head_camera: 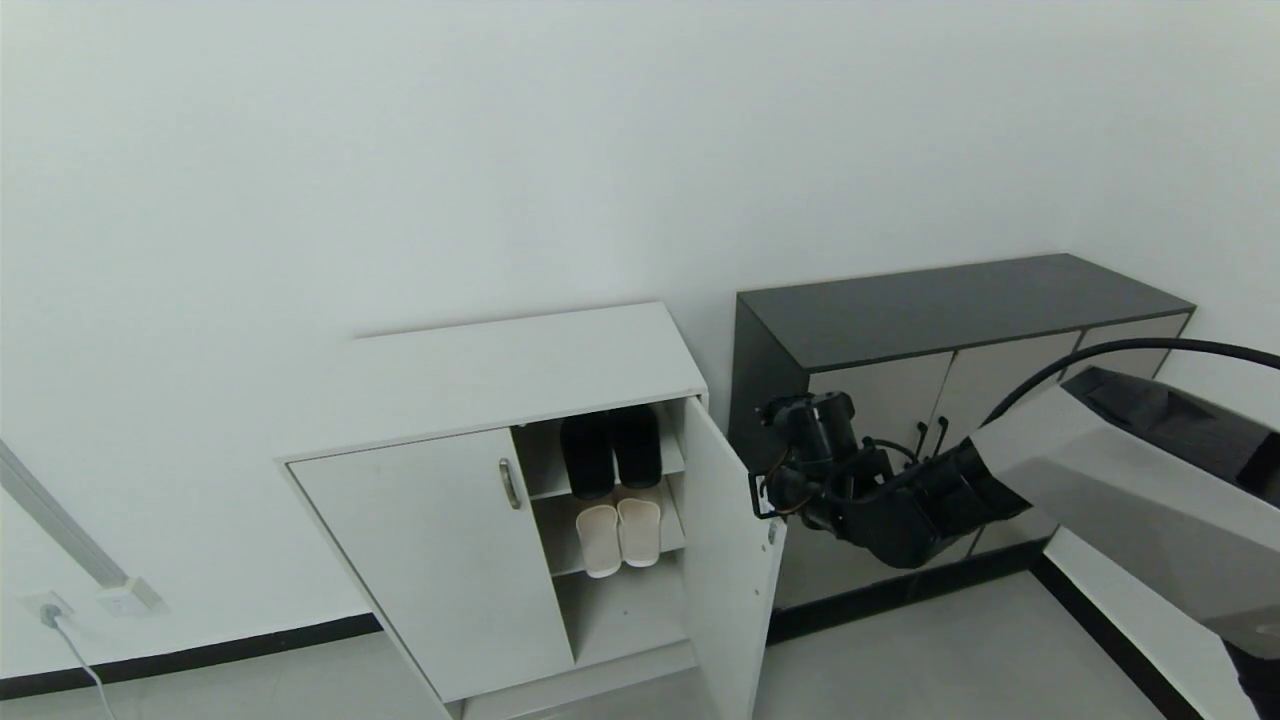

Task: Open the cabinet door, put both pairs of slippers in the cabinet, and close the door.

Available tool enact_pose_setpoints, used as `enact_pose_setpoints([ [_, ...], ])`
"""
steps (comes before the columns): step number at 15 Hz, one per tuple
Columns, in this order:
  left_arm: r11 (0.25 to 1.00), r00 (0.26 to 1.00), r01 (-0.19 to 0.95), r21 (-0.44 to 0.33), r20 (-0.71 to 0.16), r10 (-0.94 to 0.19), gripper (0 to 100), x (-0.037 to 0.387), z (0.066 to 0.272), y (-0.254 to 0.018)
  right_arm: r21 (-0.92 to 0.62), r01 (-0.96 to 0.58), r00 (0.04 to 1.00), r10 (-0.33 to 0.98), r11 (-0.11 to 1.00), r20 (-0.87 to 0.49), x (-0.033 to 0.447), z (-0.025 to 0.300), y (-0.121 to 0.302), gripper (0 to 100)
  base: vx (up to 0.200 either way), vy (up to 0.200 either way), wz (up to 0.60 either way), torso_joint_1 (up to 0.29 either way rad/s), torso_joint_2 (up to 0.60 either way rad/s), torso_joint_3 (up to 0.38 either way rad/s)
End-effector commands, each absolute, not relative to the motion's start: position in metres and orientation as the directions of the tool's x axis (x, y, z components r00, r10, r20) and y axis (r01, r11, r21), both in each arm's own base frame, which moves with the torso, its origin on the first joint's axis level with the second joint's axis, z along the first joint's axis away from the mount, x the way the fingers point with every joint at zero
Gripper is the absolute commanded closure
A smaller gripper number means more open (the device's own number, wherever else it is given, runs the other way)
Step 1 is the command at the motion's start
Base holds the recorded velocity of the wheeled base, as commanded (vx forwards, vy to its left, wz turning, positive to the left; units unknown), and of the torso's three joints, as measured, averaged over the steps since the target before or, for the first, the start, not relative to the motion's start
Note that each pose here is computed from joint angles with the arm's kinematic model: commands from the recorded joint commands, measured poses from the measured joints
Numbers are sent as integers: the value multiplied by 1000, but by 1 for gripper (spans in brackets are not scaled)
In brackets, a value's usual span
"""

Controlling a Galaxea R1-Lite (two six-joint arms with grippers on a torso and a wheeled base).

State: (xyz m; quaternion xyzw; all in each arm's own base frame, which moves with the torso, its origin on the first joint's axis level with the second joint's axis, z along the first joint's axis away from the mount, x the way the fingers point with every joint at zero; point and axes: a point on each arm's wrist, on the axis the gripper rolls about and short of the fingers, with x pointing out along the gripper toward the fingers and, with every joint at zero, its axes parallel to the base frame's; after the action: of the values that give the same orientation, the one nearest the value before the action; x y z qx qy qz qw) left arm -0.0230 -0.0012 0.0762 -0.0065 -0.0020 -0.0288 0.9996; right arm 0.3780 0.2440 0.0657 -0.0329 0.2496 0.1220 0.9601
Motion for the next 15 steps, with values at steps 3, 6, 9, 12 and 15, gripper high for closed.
enact_pose_setpoints([
  [3,998,998,58,-14,2,-58,100,-23,76,-1,49,-381,811,359,923,-462,332,84,267,100,0,0,0,0,0,0],
  [6,998,998,58,-14,5,-58,100,-23,76,-1,83,-436,787,425,896,-446,309,101,271,100,0,0,0,0,0,0],
  [9,998,998,58,-14,5,-58,100,-23,76,-1,95,-484,767,474,870,-433,299,106,266,100,0,0,0,0,0,0],
  [12,998,998,58,-14,5,-58,100,-23,76,-1,82,-491,764,474,867,-438,297,101,264,100,0,0,0,0,0,0],
  [15,998,998,57,-14,5,-57,100,-23,76,-1,82,-495,763,477,865,-436,296,99,263,100,0,0,200,1,-1,1],
])
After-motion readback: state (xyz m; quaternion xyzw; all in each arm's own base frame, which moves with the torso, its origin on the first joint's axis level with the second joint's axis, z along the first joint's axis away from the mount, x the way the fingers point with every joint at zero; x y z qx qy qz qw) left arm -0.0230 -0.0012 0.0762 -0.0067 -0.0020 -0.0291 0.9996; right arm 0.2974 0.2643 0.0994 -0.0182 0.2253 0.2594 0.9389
